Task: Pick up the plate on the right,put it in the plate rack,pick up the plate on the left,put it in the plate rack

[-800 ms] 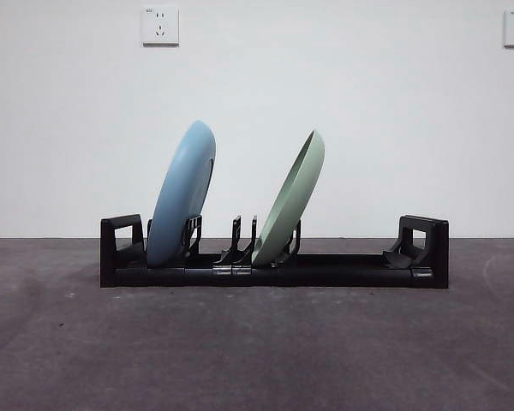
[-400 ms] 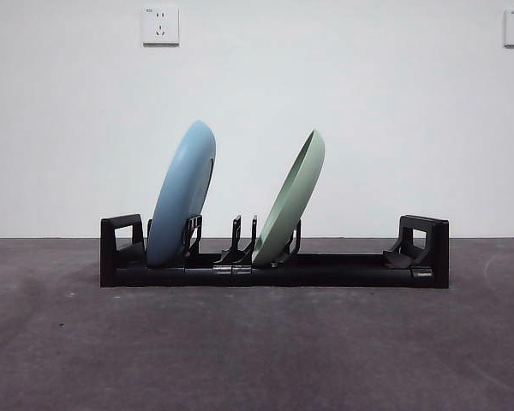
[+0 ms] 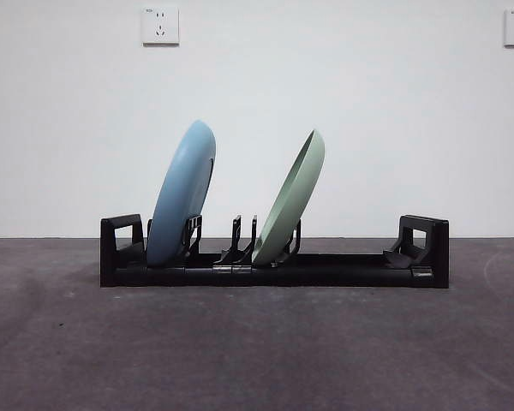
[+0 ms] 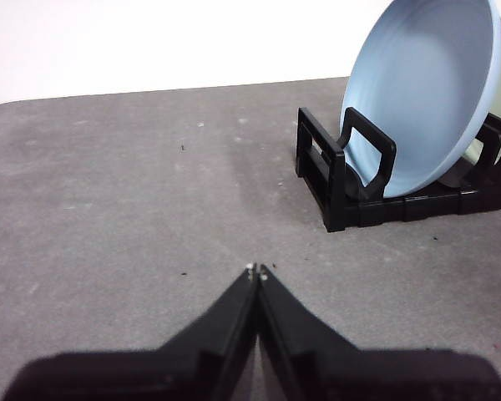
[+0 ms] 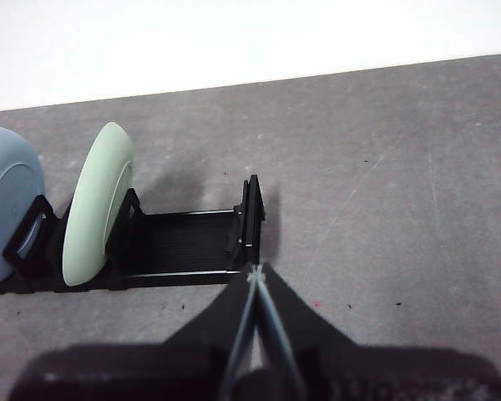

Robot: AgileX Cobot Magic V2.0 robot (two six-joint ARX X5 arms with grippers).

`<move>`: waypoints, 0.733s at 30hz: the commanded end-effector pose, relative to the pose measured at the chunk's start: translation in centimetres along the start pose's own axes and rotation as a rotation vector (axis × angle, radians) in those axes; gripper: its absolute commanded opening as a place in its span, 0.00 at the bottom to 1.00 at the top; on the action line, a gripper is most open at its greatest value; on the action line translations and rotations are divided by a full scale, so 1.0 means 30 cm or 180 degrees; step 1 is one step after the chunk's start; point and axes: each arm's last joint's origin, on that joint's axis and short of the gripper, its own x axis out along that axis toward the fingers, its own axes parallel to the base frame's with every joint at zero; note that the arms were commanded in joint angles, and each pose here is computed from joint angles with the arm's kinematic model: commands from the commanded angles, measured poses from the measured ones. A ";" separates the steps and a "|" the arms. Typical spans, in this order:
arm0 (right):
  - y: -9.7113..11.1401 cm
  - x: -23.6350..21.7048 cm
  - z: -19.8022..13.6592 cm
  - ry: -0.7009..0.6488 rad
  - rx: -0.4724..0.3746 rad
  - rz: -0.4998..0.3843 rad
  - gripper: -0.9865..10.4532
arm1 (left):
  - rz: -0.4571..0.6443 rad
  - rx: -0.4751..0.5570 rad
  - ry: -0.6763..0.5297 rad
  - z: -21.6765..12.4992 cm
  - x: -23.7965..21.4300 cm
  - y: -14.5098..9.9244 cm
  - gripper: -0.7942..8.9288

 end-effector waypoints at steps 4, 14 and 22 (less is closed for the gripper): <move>0.000 0.005 -0.004 0.0000 0.0026 -0.0013 0.09 | 0.0015 -0.0024 0.0043 -0.015 0.005 0.001 0.08; -0.021 -0.032 -0.054 -0.0432 -0.0411 0.0073 0.09 | 0.0015 -0.0024 0.0043 -0.015 0.005 0.001 0.08; -0.077 0.109 -0.319 -0.1099 -0.0399 0.0057 0.09 | 0.0016 -0.0024 0.0043 -0.015 0.005 0.001 0.08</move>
